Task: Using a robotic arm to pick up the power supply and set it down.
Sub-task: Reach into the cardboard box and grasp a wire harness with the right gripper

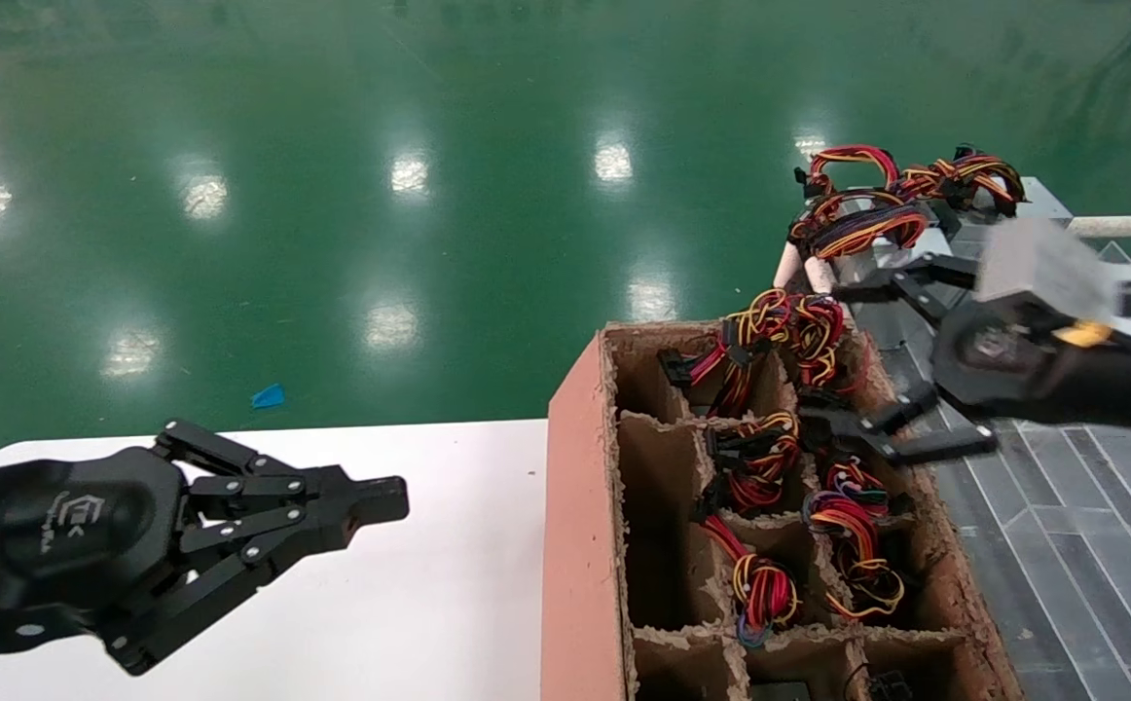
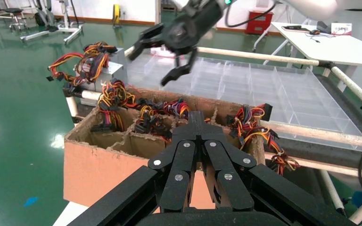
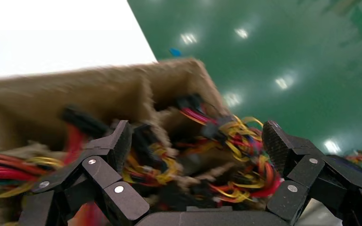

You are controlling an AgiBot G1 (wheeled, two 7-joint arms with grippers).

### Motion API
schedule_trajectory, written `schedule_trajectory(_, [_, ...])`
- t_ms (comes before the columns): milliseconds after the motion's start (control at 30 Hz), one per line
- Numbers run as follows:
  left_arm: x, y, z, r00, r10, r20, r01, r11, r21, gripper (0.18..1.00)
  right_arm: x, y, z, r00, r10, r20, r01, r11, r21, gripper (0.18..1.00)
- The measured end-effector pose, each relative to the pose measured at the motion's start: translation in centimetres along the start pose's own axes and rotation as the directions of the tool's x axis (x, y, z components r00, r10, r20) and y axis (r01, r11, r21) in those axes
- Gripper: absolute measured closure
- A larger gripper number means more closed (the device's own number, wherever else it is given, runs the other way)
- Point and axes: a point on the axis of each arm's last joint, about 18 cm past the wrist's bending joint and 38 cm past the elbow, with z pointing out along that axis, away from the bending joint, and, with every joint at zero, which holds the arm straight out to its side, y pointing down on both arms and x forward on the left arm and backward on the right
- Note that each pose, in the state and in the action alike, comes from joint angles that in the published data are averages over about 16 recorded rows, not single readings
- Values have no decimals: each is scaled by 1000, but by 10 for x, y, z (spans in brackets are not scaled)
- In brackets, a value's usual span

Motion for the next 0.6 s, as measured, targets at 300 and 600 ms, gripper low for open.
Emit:
schedule_trajectory(300, [0,0,0,1000,0,0,0,1000,0,991,30,11,47,997,-77,11,77,994,-76,179])
schedule_trajectory(600, [0,0,0,1000,0,0,0,1000,0,993,49,10,81,982,-180,59,188,965,-182,179])
